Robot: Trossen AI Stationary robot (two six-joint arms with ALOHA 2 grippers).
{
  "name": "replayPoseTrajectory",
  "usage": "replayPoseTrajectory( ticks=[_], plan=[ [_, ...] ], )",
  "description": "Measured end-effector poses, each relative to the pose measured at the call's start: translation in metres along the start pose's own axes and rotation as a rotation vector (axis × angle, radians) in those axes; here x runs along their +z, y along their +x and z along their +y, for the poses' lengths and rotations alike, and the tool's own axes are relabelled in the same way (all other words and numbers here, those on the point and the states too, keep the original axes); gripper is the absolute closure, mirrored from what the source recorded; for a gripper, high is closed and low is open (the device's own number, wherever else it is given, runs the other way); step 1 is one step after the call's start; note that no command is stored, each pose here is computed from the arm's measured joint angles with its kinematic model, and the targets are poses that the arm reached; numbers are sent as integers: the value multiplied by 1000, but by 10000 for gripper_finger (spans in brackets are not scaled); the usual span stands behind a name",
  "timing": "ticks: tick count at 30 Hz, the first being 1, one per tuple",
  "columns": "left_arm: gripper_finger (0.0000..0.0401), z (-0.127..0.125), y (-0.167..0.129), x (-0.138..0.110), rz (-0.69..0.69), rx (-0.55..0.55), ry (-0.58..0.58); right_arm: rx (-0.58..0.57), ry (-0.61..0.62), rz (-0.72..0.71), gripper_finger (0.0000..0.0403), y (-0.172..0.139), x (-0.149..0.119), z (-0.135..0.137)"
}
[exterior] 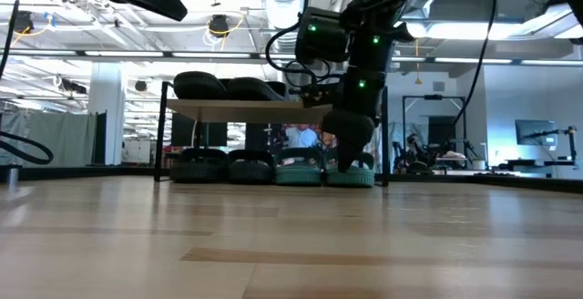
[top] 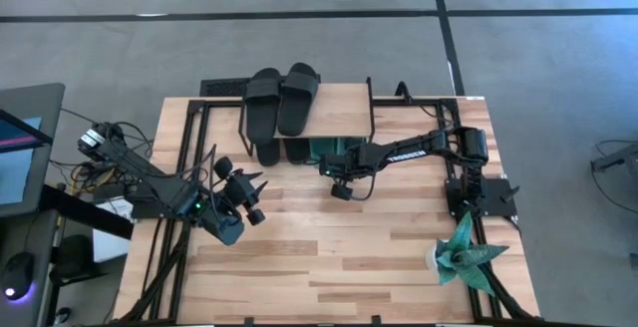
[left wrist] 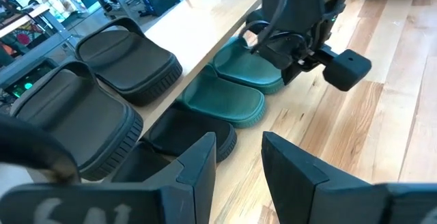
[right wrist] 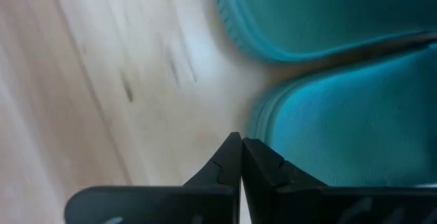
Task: Pick and place slides into the shelf
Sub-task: Return to Home Position
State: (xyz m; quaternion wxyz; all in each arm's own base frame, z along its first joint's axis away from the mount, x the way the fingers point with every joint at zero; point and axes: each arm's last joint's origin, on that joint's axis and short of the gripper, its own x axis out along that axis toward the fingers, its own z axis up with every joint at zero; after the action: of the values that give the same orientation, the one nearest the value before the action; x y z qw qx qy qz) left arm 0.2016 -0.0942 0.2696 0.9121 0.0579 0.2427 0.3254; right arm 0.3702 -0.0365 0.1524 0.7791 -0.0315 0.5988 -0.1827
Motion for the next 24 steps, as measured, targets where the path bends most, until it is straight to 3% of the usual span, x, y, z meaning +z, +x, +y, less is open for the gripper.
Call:
replayPoseTrajectory(
  ticks=[8, 15, 19, 24],
  plan=[
    [292, 0, 0, 0, 0, 0, 0, -4, -15, 59, 403, -15, -11, 19],
    [292, 0, -1, 3, -4, -3, -7, 35, -51, -56, 403, -53, -13, 37],
    [292, 1, -10, 24, -38, -23, 29, 48, -49, -183, 403, -91, -14, 38],
    [292, 11, -30, 72, -124, -28, 210, 43, -23, -401, 403, -148, -18, 19]
  ],
)
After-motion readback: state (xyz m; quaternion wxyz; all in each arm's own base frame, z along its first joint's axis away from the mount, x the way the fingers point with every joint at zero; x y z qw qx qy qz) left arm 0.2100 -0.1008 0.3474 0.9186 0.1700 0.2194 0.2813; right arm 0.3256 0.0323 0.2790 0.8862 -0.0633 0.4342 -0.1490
